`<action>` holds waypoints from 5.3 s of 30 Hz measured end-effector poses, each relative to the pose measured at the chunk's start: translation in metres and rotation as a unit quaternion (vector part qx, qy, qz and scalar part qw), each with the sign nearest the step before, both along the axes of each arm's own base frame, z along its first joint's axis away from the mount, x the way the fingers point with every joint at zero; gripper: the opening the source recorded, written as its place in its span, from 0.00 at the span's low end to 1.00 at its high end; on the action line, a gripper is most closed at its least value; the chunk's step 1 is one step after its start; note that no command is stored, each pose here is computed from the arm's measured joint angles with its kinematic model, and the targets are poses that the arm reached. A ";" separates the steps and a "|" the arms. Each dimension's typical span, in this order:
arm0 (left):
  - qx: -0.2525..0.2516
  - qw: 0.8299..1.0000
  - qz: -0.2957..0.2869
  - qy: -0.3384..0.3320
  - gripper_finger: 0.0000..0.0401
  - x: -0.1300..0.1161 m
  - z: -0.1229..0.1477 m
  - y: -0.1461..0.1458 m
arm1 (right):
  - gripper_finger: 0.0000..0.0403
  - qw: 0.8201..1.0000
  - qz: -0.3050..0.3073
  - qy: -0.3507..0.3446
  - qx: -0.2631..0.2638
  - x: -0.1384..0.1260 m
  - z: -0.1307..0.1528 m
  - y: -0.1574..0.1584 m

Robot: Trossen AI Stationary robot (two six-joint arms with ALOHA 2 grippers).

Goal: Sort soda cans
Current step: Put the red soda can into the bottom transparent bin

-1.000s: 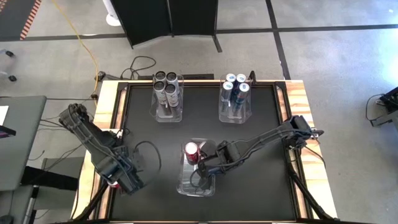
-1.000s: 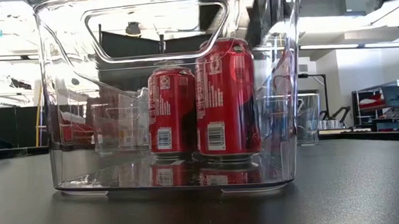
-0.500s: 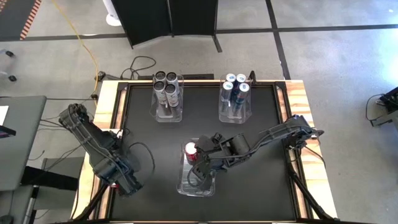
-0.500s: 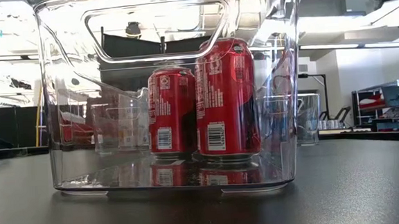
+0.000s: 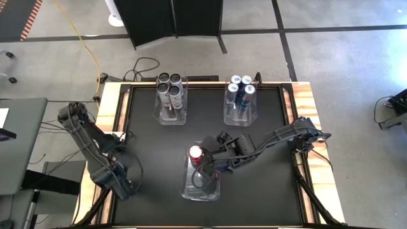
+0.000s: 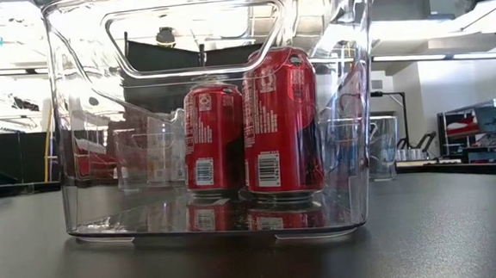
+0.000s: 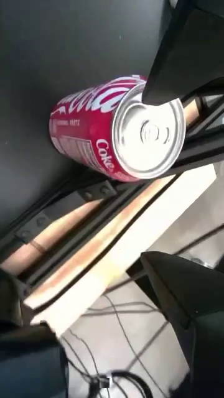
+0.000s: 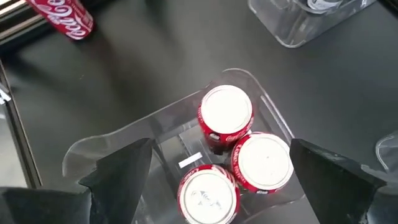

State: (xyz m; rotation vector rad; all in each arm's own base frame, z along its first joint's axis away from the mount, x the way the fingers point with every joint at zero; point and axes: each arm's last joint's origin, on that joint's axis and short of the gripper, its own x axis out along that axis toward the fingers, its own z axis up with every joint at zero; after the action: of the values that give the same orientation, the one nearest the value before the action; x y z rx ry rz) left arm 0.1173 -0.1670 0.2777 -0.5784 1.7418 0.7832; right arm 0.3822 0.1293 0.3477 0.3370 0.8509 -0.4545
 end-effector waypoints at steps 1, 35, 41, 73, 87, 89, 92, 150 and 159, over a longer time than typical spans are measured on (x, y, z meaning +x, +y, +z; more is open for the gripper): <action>-0.007 1.000 0.001 -0.007 1.00 -0.001 -0.002 -0.001 | 0.99 1.000 0.002 0.001 0.000 -0.001 0.000 0.001; 0.072 0.952 -0.053 -0.293 0.99 0.009 -0.030 -0.012 | 0.99 1.000 0.000 0.004 0.023 -0.004 0.001 0.009; 0.157 0.939 -0.199 -0.233 0.99 0.036 -0.048 -0.001 | 0.99 0.999 0.016 -0.036 0.034 -0.002 0.018 0.012; 0.015 0.928 0.035 -0.371 0.73 0.061 -0.031 0.054 | 0.96 0.999 0.020 -0.047 -0.016 -0.042 0.060 0.011; 0.015 0.687 0.284 -0.669 0.76 0.083 0.051 0.094 | 0.96 0.983 -0.006 -0.135 -0.128 -0.084 0.095 0.024; 0.019 0.656 0.301 -0.692 0.76 0.096 0.055 0.098 | 0.96 0.980 -0.013 -0.139 -0.138 -0.077 0.090 0.027; 0.018 0.605 0.328 -0.725 0.76 0.116 0.059 0.105 | 0.96 0.972 -0.047 -0.147 -0.175 -0.064 0.073 0.025; -0.168 0.273 0.296 -0.900 0.76 0.170 0.118 0.176 | 0.98 0.893 0.016 -0.142 -0.428 0.002 0.105 -0.062; -0.170 0.277 0.287 -0.901 0.76 0.171 0.124 0.176 | 0.91 0.875 0.024 -0.115 -0.470 0.002 0.107 -0.059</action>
State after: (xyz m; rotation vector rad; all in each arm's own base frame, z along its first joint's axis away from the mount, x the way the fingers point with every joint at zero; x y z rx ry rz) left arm 0.2878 0.0095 0.4016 -1.5015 -0.6729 -0.2171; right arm 0.3845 0.0705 0.4542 -0.5264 0.3284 -0.7098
